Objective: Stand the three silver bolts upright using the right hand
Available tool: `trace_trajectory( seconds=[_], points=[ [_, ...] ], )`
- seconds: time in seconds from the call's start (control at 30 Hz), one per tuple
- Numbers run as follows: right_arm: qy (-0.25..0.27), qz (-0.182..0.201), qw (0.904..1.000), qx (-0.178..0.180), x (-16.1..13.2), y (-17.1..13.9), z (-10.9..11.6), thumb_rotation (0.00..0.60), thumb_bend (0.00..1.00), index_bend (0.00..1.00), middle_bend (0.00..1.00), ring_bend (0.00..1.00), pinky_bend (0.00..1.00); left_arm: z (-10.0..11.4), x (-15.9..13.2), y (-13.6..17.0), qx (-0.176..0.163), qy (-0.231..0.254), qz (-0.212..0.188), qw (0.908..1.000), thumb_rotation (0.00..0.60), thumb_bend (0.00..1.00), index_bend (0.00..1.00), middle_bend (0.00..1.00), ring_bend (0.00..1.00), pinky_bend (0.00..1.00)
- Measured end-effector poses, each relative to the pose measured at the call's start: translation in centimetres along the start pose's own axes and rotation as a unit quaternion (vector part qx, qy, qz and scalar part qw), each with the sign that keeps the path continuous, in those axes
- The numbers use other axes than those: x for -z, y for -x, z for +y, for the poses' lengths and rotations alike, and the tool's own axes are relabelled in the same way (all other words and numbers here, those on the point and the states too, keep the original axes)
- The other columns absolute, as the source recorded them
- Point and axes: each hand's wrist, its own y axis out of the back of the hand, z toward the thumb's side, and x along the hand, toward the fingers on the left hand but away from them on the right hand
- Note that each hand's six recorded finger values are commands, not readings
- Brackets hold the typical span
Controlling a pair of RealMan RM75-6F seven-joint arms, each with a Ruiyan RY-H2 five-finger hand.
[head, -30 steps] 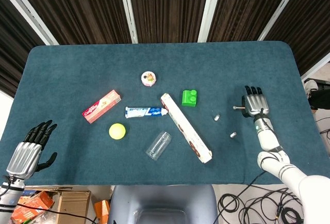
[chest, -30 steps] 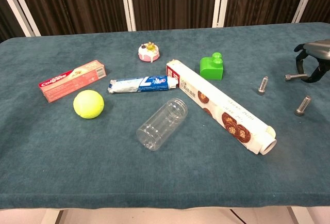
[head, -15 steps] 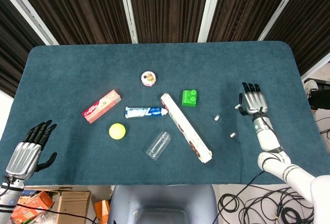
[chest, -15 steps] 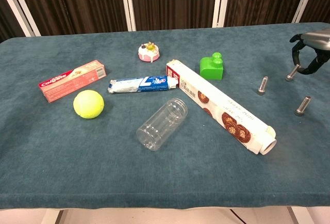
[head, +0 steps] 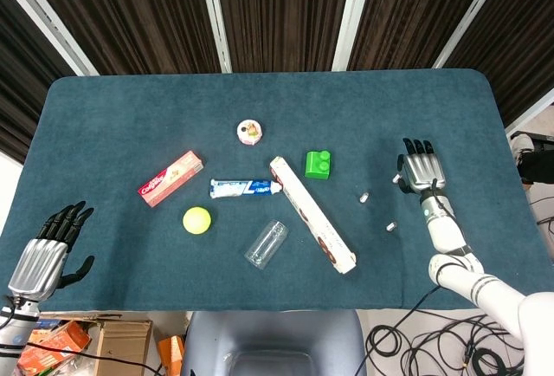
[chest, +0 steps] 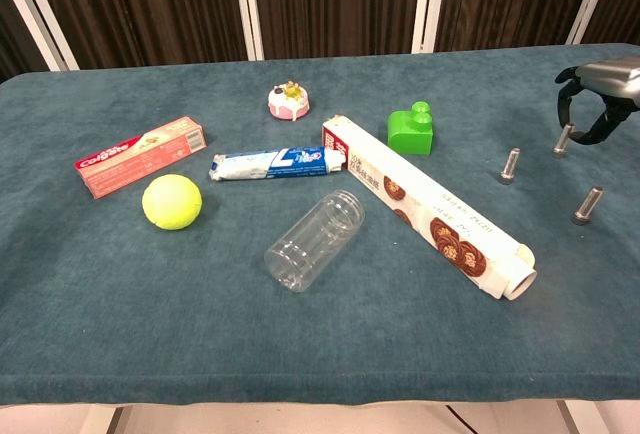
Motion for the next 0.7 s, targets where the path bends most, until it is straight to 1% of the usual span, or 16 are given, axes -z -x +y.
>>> trace_trajectory(
  seconds=[0.2, 0.3, 0.4, 0.47, 0.53, 0.63, 0.7],
  points=[
    [0.006, 0.007, 0.9999, 0.007, 0.1, -1.2, 0.5, 0.6, 0.33, 0.22, 0.04, 0.0, 0.03, 0.1, 0.0, 0.1, -0.003, 0.001, -0.001, 1.0, 0.6, 0.36, 0.0, 0.0, 0.0, 0.12],
    [0.014, 0.017, 0.9996, 0.02, 0.0, -2.9, 0.8, 0.6, 0.33, 0.15, 0.02, 0.0, 0.03, 0.5, 0.1, 0.3, -0.009, 0.003, 0.001, 1.0, 0.6, 0.36, 0.0, 0.0, 0.0, 0.12],
    [0.022, 0.034, 0.9983, 0.042, 0.1, -6.2, 0.9, 0.6, 0.33, 0.04, 0.0, 0.0, 0.01, 0.9, 0.4, 0.6, -0.016, 0.004, 0.005, 0.9998, 0.6, 0.36, 0.0, 0.0, 0.0, 0.12],
    [0.028, 0.044, 0.997, 0.057, 0.3, -9.5, 0.6, 0.6, 0.33, 0.0, 0.0, 0.0, 0.0, 1.1, 0.5, 0.8, -0.02, 0.005, 0.006, 0.9998, 0.6, 0.36, 0.0, 0.0, 0.0, 0.12],
    [0.039, 0.044, 0.9956, 0.073, 0.9, -13.4, 0.3, 0.6, 0.33, 0.0, 0.0, 0.0, 0.0, 1.2, 0.4, 1.0, -0.022, 0.006, 0.003, 0.9997, 0.6, 0.36, 0.0, 0.0, 0.0, 0.12],
    [0.048, 0.025, 0.9936, 0.099, 2.6, -18.6, 0.0, 0.6, 0.33, 0.0, 0.0, 0.0, 0.0, 1.2, 0.1, 1.2, -0.021, 0.005, -0.001, 0.9998, 0.6, 0.36, 0.0, 0.0, 0.0, 0.12],
    [0.045, 0.017, 0.9926, 0.112, 3.5, -21.2, 0.0, 0.6, 0.33, 0.0, 0.0, 0.0, 0.0, 1.2, -0.1, 1.4, -0.021, 0.003, -0.004, 0.9998, 0.6, 0.36, 0.0, 0.0, 0.0, 0.12]
  ],
)
